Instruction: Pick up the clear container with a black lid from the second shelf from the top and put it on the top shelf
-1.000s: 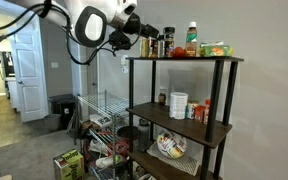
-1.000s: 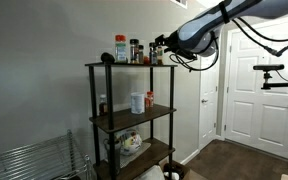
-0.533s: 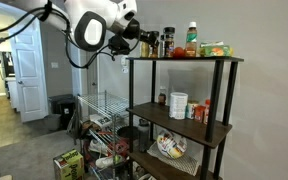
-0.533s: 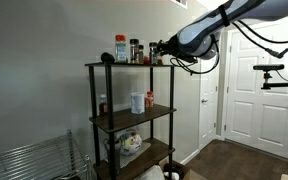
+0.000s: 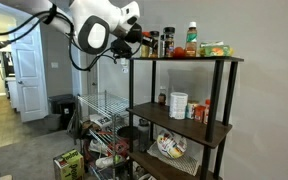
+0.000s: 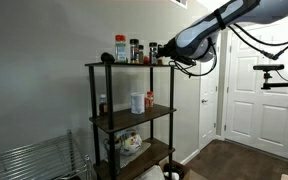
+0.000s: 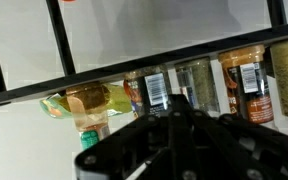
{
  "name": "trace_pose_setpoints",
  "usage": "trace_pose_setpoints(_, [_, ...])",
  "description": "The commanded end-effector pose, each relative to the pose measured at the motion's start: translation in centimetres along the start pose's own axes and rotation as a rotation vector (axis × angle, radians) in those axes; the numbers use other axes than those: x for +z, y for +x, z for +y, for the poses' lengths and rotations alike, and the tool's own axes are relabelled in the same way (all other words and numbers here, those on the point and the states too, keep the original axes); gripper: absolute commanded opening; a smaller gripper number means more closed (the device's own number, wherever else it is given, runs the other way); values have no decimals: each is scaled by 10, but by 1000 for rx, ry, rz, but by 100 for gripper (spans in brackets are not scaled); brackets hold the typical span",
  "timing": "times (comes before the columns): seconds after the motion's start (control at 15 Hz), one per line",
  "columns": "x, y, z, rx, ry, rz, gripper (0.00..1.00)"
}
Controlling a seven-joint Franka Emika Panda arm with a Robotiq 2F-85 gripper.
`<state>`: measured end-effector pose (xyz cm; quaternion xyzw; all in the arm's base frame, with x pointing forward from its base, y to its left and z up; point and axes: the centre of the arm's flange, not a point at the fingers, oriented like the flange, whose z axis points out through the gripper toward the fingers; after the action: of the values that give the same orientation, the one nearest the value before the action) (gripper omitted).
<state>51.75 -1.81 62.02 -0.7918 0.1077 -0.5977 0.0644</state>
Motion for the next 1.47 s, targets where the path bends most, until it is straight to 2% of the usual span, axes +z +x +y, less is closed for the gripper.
trace_pose_setpoints(0.0, [16, 4, 1, 15, -8, -8, 0])
trace_pose_setpoints(0.4, [31, 8, 3, 15, -17, -13, 0])
trace_pose_setpoints(0.93, [38, 31, 6, 27, -23, 20, 0])
trace_pose_setpoints(1.4, [41, 27, 14, 34, -36, 16, 0])
